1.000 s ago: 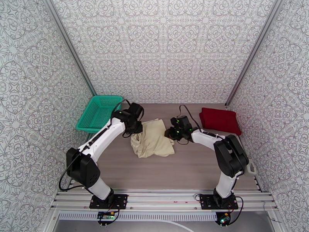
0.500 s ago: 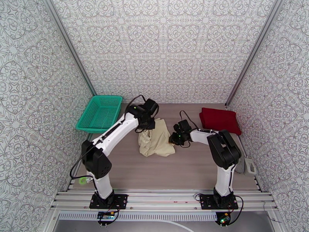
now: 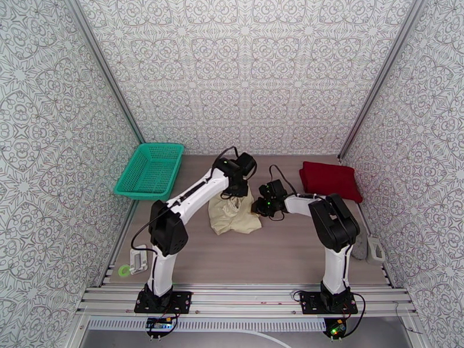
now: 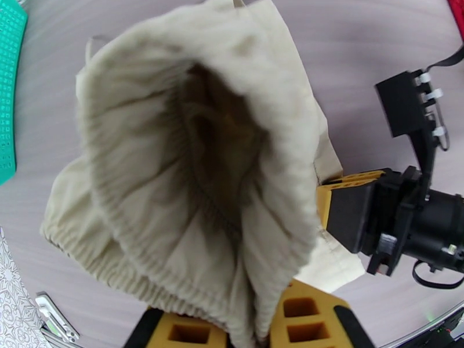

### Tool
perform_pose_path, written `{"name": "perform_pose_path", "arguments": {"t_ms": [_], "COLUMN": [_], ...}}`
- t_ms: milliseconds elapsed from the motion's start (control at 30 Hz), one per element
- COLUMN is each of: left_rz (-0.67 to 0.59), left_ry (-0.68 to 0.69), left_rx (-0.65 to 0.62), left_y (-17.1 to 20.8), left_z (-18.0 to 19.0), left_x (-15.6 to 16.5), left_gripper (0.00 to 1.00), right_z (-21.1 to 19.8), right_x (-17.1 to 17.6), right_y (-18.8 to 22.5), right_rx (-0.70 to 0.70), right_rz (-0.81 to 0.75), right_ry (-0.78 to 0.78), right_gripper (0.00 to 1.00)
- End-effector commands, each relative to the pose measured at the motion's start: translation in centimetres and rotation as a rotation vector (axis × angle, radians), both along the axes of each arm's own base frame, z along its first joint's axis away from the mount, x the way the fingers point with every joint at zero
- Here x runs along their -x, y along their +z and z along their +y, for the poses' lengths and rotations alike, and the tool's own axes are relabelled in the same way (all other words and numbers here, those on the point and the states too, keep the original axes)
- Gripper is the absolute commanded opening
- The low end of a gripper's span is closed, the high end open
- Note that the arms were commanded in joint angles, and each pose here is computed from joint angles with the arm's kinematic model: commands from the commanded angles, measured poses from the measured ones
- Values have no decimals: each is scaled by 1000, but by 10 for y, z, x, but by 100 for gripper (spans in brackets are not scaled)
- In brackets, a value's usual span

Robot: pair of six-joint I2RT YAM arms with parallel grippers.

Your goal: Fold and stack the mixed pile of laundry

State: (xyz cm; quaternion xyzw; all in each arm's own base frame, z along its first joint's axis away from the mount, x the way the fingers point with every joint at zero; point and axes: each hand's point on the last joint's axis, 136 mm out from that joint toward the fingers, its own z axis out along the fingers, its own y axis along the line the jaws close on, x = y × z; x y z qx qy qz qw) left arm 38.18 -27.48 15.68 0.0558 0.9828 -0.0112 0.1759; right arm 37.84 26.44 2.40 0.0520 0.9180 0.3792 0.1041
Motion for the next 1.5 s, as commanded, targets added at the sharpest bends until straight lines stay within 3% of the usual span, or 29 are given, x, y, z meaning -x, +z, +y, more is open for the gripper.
{"name": "perform_pose_path", "arguments": {"t_ms": [0,133,367,500,633,767,900,1033,1300,1467], "left_rz": [-32,-18,-2,-69,-141,-164,-98,-34,59,19], "left_ry": [6,13,28,28,38,81,127,162,230,161], "left_rx": [41,70,193,273,395,463,468,483,438,324], "left_y": [2,-7,-25,-5,30,43,11,-23,-97,-92], "left_z": [-15,-22,-43,-51,-51,-19,23,52,89,104], "left_x": [-9,-10,-13,-19,-21,-15,3,22,50,53], "left_gripper": [0,2,64,85,86,76,69,67,63,66], "right_z": [-11,-26,-71,-96,-104,-79,-28,3,-19,-22], "right_x": [1,-3,3,12,16,19,19,9,6,15], "right_y": [13,39,62,68,84,106,119,98,17,27], "right_rx": [-106,-154,-31,84,142,150,131,155,358,350], "right_rz": [23,-23,-81,-108,-153,-201,-230,-207,-53,-52], "right_ry": [-65,-102,-160,-167,-142,-70,35,80,50,50], "right_gripper": [21,26,38,43,45,45,45,43,43,44]}}
